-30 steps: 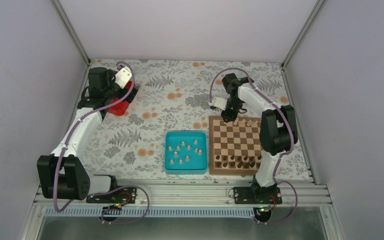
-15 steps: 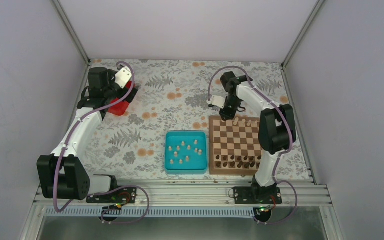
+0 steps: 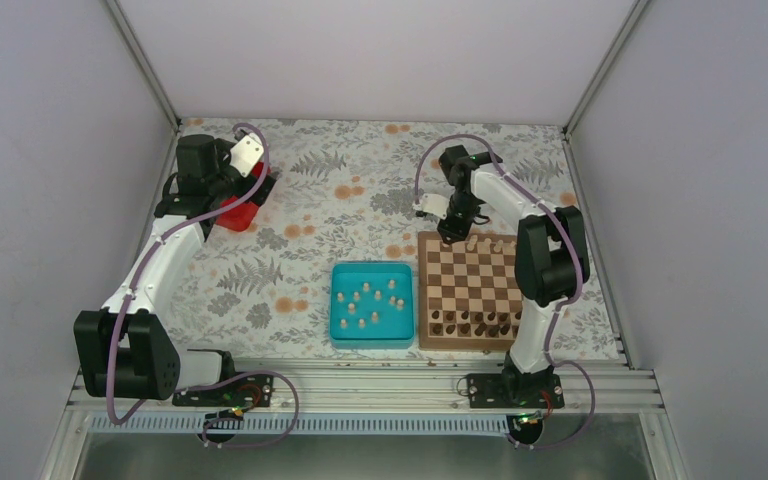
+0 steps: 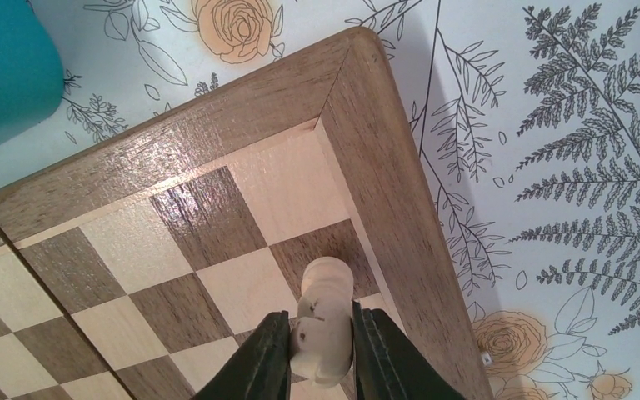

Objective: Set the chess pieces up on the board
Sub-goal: Place the chess piece on the chessboard, then pick up the chess piece from the storage box.

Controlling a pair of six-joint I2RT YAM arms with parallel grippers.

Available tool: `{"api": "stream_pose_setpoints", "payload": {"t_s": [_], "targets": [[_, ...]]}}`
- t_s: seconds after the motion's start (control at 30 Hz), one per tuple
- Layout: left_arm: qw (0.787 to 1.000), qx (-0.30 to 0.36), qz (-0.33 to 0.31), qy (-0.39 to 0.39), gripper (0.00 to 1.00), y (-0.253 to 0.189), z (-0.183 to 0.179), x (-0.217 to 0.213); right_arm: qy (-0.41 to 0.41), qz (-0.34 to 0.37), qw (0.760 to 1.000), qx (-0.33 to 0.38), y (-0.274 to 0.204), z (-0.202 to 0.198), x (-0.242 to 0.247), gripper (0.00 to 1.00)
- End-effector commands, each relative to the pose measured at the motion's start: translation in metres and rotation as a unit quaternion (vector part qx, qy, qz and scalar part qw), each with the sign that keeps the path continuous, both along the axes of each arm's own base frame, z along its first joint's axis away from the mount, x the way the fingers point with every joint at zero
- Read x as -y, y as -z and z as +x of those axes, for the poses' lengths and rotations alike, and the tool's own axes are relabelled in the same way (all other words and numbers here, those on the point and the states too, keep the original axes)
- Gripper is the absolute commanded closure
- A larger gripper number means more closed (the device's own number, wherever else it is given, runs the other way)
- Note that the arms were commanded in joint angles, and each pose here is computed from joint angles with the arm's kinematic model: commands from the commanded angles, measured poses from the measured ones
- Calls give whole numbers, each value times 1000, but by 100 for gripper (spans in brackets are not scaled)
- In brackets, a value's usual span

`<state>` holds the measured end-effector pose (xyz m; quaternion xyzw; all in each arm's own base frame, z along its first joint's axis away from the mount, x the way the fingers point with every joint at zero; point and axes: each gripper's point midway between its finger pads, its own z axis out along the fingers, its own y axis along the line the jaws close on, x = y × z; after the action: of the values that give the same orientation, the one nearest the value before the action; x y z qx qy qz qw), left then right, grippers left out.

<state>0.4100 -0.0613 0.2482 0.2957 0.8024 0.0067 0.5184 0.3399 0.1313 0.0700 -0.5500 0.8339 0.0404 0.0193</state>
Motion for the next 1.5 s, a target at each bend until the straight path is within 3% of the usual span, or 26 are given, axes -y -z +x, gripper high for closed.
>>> {"api": "stream_pose_setpoints", "payload": {"t_s": [0.0, 0.23, 0.57, 1.03, 1.23, 1.47], "targets": [[1000, 8, 1, 3, 0, -2, 0, 0, -1, -5, 1000, -10, 6, -3, -1, 77], [1000, 8, 1, 1, 0, -2, 1, -1, 1, 2, 1000, -1, -2, 0, -3, 60], [1000, 11, -1, 2, 0, -4, -1, 0, -31, 13, 999, 40, -47, 6, -37, 54], [1000, 9, -4, 3, 0, -5, -3, 0, -222, 30, 975, -11, -31, -115, -168, 56], [1000, 9, -5, 1, 0, -4, -1, 0, -267, 6, 963, -27, -5, -163, -175, 57], [1000, 6, -9, 0, 0, -2, 0, 0, -277, 12, 961, -7, -1, -178, -179, 55]]}}
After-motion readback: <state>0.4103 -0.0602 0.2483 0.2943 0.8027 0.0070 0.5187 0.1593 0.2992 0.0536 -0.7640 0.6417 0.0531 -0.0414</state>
